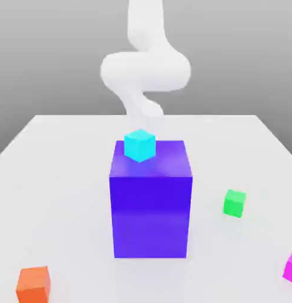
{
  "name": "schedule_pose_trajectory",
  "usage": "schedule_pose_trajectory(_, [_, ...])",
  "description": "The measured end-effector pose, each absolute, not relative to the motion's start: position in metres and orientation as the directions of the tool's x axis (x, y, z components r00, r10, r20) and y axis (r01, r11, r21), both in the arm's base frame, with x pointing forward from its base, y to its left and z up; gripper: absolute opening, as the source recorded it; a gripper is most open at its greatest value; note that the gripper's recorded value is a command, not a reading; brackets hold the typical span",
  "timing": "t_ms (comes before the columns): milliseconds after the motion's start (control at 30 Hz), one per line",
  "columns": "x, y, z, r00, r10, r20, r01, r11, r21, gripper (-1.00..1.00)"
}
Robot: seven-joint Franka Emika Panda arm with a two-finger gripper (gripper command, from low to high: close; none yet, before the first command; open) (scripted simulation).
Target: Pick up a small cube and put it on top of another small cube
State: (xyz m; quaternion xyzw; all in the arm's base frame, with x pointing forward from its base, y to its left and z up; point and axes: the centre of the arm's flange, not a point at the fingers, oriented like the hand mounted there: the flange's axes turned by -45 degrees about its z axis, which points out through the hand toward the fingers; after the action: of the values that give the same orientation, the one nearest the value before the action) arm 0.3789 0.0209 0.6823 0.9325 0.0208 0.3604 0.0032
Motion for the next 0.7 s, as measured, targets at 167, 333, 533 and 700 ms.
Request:
schedule_pose_trajectory(167, [0.435,0.069,0.615,0.806,0.163,0.569,0.147,-0.986,0.074,0.00])
schedule_pose_trajectory(333, [0.473,0.122,0.540,0.841,0.286,0.458,0.268,-0.958,0.106,0.00])
schedule_pose_trajectory(533, [0.493,0.187,0.441,0.842,0.435,0.319,0.420,-0.900,0.116,0.00])
schedule_pose_trajectory(700, [0.485,0.248,0.353,0.801,0.564,0.201,0.556,-0.825,0.097,0.00])
